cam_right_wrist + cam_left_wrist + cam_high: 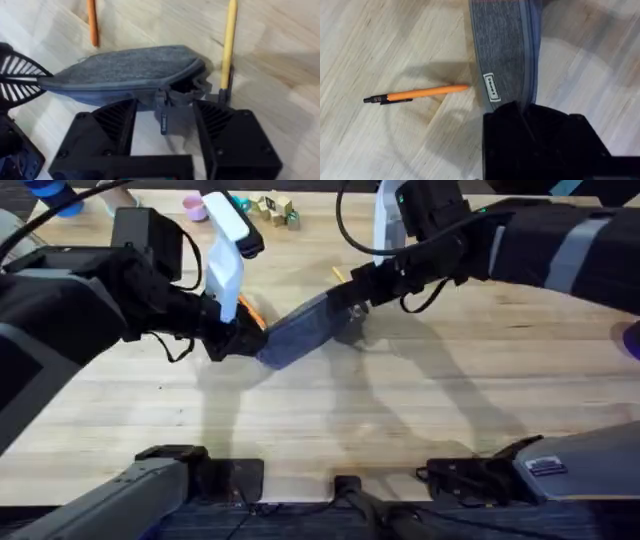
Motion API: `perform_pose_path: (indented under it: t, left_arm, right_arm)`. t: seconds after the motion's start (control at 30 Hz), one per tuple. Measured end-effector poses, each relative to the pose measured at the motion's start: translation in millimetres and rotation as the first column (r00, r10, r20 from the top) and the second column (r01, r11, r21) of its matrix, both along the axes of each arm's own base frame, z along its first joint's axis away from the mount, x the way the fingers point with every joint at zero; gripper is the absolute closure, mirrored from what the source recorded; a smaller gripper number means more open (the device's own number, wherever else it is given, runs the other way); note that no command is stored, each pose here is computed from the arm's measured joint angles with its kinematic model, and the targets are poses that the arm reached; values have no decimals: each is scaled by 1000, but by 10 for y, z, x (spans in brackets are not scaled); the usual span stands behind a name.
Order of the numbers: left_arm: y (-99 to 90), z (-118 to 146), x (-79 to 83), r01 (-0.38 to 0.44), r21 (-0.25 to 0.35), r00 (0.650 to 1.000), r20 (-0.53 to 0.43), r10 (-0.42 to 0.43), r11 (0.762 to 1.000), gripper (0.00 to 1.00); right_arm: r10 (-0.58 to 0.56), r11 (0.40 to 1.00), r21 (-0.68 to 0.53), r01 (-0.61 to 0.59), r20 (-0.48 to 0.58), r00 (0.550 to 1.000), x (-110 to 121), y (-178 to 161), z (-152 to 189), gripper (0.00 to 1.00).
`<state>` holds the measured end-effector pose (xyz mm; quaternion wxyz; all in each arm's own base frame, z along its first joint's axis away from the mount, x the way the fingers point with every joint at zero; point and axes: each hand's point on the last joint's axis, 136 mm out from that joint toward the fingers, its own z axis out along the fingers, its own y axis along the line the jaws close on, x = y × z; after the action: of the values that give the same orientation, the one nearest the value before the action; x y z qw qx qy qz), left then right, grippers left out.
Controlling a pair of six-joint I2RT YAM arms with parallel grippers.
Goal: Unzip the bag, pick up the pens from the table one at a time and place them inside, then zip the bag closed.
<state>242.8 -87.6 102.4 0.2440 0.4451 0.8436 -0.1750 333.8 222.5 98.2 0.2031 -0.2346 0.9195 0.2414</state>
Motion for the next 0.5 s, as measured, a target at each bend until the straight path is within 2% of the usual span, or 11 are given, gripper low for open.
perform_pose_path:
  t: [0.17,0.5]
  left_arm:
    - [0,0,0,0,0,1000,0,0,1000,958]
    - [1,0,0,0,0,1000,0,0,1000,958]
  right_arm:
    - [3,1000,6,-3,14,1000,25,24,12,444]
    - [0,1000,4,0,24,1000,50,24,13,810]
